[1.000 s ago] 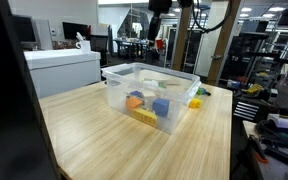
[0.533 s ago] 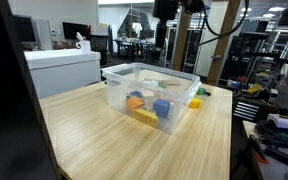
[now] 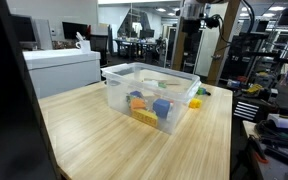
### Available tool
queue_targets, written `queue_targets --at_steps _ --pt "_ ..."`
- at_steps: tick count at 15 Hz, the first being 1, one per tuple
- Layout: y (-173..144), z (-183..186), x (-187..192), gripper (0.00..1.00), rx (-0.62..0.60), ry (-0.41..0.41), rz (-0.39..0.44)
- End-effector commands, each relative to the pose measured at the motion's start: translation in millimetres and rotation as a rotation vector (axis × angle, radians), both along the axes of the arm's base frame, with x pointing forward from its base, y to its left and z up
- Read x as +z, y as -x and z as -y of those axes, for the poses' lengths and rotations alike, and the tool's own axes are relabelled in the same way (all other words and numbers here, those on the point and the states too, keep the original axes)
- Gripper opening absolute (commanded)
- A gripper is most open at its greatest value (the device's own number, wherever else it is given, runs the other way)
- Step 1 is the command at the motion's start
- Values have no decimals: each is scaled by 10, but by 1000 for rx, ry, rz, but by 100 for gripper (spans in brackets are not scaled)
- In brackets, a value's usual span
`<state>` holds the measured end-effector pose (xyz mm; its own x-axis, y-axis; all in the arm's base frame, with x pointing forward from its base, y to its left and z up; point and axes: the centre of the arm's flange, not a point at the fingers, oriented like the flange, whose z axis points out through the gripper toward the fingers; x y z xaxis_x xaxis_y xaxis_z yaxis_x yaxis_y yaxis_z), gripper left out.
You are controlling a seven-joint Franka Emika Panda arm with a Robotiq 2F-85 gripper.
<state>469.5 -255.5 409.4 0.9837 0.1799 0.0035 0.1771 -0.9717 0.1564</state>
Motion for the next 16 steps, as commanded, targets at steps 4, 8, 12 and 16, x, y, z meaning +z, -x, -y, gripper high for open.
queue_targets --at_steps 4,8,12,16 --pt "403 857 -861 100 -21 8 -195" --pt "305 838 -1252 100 -5 21 -245" --pt "213 829 -1610 100 40 64 -317" --pt "193 859 -1702 73 45 106 -373"
